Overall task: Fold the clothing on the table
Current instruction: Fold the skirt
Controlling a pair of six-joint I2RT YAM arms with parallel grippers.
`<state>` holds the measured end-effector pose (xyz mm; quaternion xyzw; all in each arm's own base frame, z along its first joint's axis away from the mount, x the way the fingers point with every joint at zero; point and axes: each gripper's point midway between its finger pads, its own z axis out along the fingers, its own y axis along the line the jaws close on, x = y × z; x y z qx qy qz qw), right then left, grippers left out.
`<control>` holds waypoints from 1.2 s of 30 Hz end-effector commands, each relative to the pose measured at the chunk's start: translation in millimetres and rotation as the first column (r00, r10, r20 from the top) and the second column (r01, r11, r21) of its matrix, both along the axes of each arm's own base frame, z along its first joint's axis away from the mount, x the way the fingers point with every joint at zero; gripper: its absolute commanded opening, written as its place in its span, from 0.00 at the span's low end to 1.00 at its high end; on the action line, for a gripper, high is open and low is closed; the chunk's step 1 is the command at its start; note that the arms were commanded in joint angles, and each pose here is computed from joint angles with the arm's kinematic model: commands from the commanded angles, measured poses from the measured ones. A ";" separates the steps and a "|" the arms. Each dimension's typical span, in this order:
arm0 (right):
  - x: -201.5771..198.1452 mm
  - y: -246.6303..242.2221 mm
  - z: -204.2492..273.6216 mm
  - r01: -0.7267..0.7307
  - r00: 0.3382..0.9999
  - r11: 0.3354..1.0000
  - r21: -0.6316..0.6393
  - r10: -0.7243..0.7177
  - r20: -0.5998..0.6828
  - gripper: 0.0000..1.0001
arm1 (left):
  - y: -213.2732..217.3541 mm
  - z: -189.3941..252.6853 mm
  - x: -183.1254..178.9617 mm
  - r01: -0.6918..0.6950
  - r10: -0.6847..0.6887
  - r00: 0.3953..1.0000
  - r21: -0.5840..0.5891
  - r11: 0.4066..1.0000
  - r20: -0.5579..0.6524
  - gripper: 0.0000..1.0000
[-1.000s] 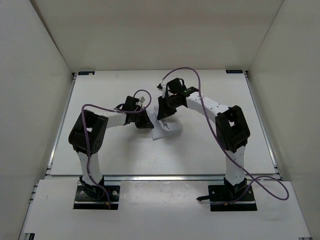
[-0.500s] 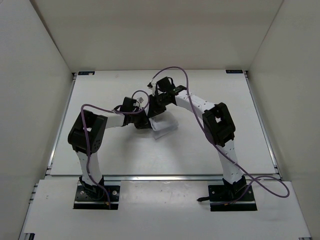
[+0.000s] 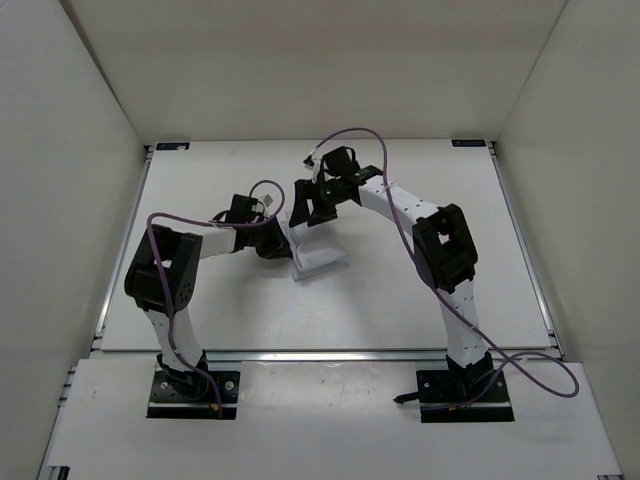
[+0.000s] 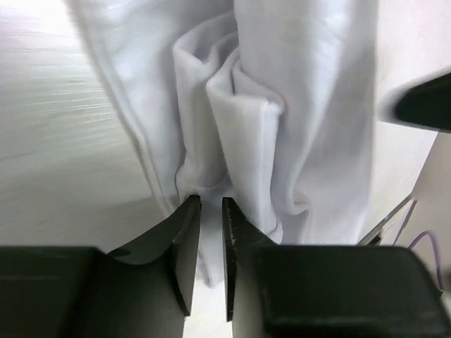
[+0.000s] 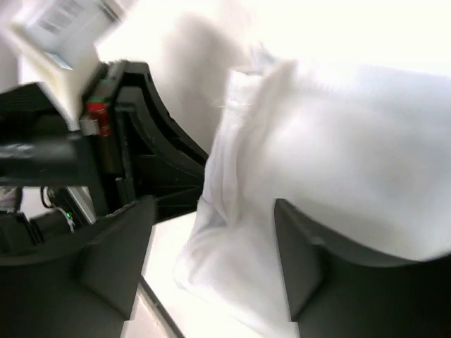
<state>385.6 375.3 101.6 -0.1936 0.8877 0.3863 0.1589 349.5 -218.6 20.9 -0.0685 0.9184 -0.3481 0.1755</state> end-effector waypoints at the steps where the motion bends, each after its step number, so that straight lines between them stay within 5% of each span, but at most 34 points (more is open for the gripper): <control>1: 27.4 3.4 118.5 0.018 0.971 0.983 0.184 -0.061 0.233 0.60 | 21.6 28.7 8.6 -0.033 0.031 0.997 0.023 0.999 0.069 0.32; 4: 30.1 -13.7 110.2 0.046 0.968 0.986 0.161 -0.084 0.236 0.19 | 32.9 51.1 11.3 -0.034 0.028 0.994 0.064 0.997 0.101 0.47; 7: 17.0 -27.7 72.2 0.052 0.982 0.995 0.084 -0.066 0.179 0.00 | 43.0 73.9 13.0 -0.059 0.047 0.988 0.079 0.995 0.147 0.55; 10: -2.3 -30.6 29.8 0.028 0.990 0.999 0.015 -0.030 0.135 0.00 | 51.3 90.0 10.7 -0.090 0.075 0.979 0.072 0.993 0.187 0.50; 17: -34.7 -4.7 -23.0 -0.054 0.998 0.998 0.019 0.053 0.038 0.00 | 43.5 93.6 -2.2 -0.073 0.061 0.982 0.059 0.996 0.176 0.09; 20: -37.0 13.8 -26.2 -0.082 0.996 0.995 0.047 0.081 0.027 0.00 | 41.4 86.3 -9.8 -0.067 0.055 0.986 0.074 0.995 0.154 0.00; 30: -34.5 45.0 -39.4 -0.089 0.996 0.990 0.107 0.090 -0.003 0.01 | 48.5 69.8 -26.2 -0.041 0.030 0.993 0.101 0.994 0.110 0.00; 36: -11.3 39.5 -11.0 -0.063 0.998 0.989 0.136 0.060 0.025 0.00 | 54.3 71.2 -29.1 -0.043 0.030 0.993 0.114 0.993 0.114 0.14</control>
